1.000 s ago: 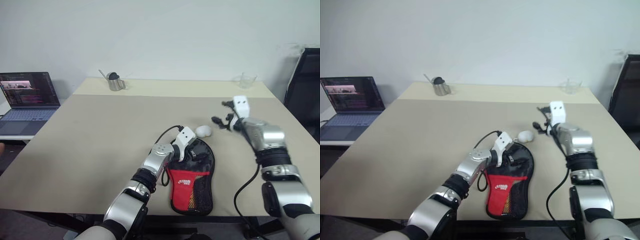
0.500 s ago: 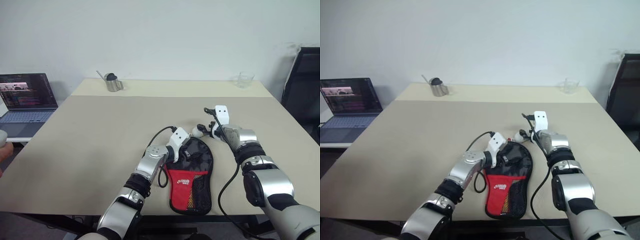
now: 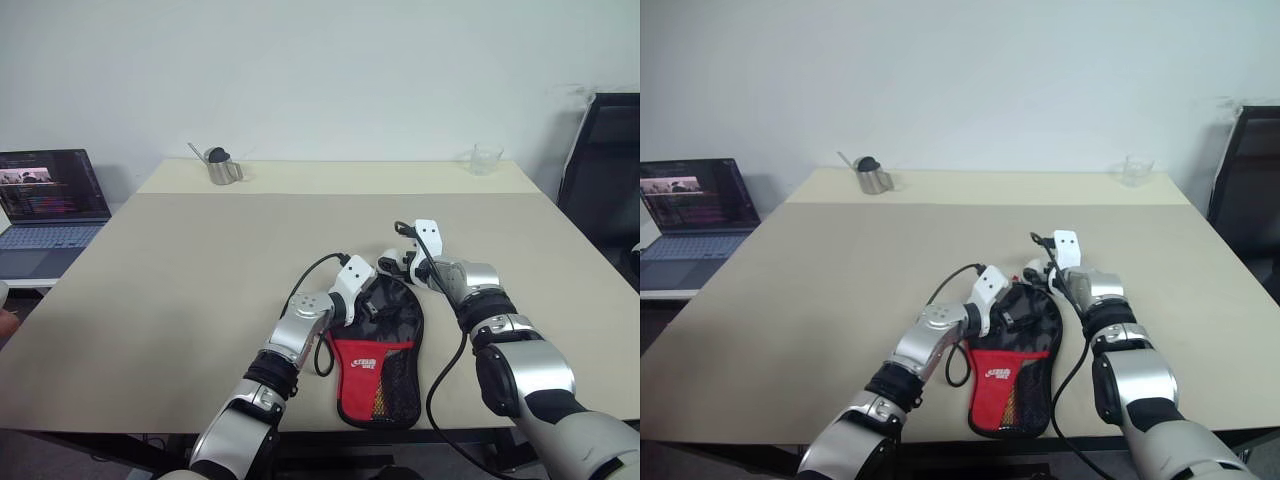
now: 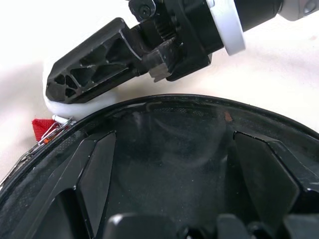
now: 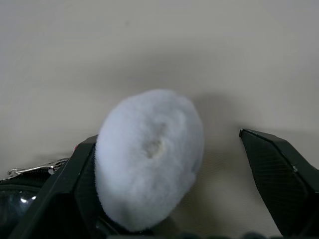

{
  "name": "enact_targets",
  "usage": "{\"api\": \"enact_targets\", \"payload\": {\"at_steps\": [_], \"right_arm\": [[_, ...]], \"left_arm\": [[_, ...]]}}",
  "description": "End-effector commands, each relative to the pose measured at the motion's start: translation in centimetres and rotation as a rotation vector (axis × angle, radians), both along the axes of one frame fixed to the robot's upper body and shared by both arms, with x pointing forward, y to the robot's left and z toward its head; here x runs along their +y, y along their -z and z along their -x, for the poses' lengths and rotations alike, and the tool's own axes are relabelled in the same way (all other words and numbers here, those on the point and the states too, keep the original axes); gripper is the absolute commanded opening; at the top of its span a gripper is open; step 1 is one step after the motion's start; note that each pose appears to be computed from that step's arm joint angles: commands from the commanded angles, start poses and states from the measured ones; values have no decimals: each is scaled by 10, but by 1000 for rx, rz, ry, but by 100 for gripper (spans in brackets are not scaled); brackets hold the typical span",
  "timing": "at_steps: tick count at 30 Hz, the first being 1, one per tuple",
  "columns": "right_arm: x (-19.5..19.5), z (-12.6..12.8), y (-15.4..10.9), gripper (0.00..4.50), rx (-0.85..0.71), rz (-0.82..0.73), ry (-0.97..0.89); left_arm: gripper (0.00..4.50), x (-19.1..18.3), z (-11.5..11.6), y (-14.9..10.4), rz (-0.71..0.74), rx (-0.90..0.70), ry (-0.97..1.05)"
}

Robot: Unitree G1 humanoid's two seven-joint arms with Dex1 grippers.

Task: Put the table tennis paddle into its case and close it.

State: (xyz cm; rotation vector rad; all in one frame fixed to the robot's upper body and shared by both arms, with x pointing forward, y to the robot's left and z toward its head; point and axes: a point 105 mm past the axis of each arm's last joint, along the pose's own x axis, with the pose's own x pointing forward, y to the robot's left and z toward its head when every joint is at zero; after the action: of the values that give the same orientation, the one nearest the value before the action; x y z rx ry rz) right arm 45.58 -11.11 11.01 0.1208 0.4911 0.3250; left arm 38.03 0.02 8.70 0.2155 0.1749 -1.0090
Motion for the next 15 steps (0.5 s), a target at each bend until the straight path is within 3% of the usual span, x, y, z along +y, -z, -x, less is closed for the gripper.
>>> {"api": "enact_targets", "payload": {"at_steps": [1,3,8,11,15], "right_arm": [[-3,-2,-6,312,-29,8,10],[-4,-2,-7,228,-33,12,12],[-11,-4,-12,88,-61,2,36],[-16,-6,-18,40,-82,-3,48],[-28,-6,-22,30,-97,14,60]], "left_arm": [[411,8,4,23,-45,72,-24],[411,8,4,23,-45,73,-25],[411,6,5,25,-46,75,-21],[411,7,4,24,-42,79,-22],[411,5,5,25,-44,80,-18]]}}
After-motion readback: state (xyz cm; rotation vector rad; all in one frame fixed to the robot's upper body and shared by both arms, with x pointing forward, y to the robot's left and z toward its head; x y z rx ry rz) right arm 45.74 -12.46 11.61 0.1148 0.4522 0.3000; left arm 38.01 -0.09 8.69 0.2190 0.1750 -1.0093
